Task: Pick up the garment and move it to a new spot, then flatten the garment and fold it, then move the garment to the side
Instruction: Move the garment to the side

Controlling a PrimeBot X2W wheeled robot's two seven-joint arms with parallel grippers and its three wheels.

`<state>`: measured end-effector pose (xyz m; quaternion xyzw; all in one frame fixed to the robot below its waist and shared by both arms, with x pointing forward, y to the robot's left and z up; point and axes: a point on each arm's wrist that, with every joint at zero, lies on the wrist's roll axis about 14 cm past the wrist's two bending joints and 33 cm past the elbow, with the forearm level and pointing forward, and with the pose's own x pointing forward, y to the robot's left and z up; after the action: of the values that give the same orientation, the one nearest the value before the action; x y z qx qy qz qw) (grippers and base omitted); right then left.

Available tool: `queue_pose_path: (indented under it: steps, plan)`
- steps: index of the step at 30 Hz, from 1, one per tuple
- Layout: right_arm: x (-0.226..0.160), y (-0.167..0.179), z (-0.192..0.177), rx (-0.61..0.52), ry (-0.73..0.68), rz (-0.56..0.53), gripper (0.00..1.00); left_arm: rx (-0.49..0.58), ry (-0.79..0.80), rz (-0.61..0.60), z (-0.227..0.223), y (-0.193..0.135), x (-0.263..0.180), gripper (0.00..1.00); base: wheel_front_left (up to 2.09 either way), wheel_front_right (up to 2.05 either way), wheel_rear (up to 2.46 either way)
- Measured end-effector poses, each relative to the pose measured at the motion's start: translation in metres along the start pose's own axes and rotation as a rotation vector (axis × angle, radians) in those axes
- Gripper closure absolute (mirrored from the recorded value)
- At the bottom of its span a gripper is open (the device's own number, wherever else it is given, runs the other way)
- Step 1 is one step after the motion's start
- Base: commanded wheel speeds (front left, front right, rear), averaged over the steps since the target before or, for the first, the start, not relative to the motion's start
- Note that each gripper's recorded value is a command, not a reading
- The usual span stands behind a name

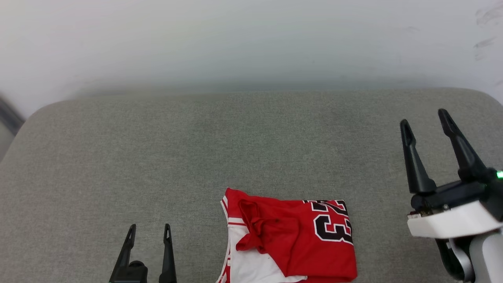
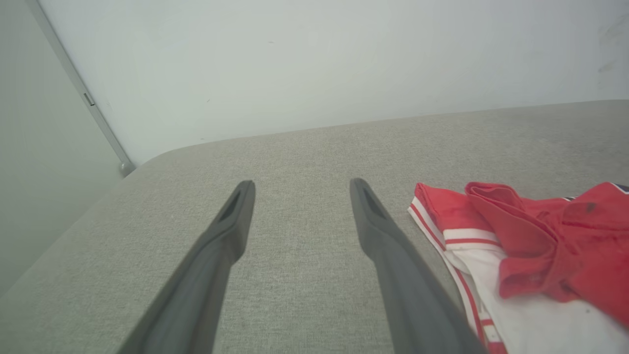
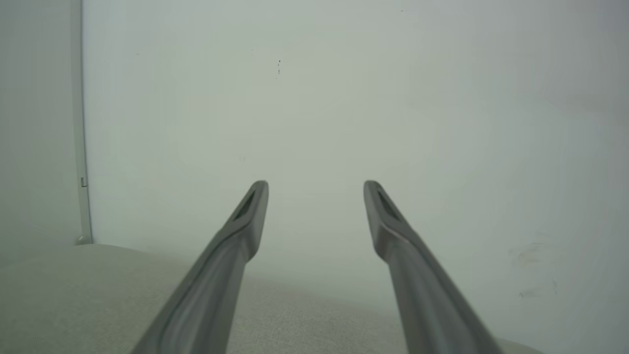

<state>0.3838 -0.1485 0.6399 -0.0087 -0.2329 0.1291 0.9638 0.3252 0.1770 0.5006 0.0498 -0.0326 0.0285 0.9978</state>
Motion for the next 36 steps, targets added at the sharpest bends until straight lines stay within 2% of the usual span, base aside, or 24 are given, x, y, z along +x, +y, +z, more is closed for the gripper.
queue_pose_path:
  steps: [4, 9, 12, 17, 20, 23, 31, 32, 36]
  plan:
    - [0.019, 0.005, -0.028, 0.01, 0.207, 0.101, 0.0, -0.005, 0.007, 0.001, -0.002, -0.001, 0.003, 0.0, 0.0, 0.0, 0.0]
    - [0.002, 0.006, -0.085, 0.029, 0.655, 0.223, 0.0, -0.009, 0.013, 0.0, -0.004, -0.003, 0.007, 0.0, 0.0, 0.0, 0.0]
    - [-0.024, 0.009, -0.11, 0.115, 0.896, 0.276, 0.0, -0.011, 0.019, 0.002, -0.006, -0.003, 0.01, 0.0, 0.0, 0.0, 0.0]
    - [-0.054, 0.006, -0.135, 0.325, 1.151, 0.284, 0.0, -0.012, 0.021, 0.003, -0.007, -0.004, 0.017, 0.0, 0.0, 0.0, 0.0]
    - [-0.071, 0.01, -0.15, 0.451, 1.262, 0.281, 0.0, -0.015, 0.025, 0.0, -0.008, -0.005, 0.02, 0.0, 0.0, 0.0, 0.0]
    - [-0.087, 0.017, -0.165, 0.522, 1.35, 0.282, 0.0, -0.016, 0.031, 0.001, -0.01, -0.005, 0.023, 0.0, 0.0, 0.0, 0.0]
    - [-0.11, 0.057, -0.2, 0.694, 1.469, 0.304, 0.0, -0.014, 0.044, 0.012, -0.016, -0.002, 0.032, 0.0, 0.0, 0.0, 0.0]
    - [-0.116, 0.07, -0.212, 0.741, 1.504, 0.306, 0.0, -0.011, 0.05, 0.014, -0.018, -0.001, 0.035, 0.0, 0.0, 0.0, 0.0]
    - [-0.114, 0.087, -0.231, 0.77, 1.534, 0.317, 0.0, 0.0, 0.062, 0.025, -0.023, 0.003, 0.04, 0.0, 0.0, 0.0, 0.0]
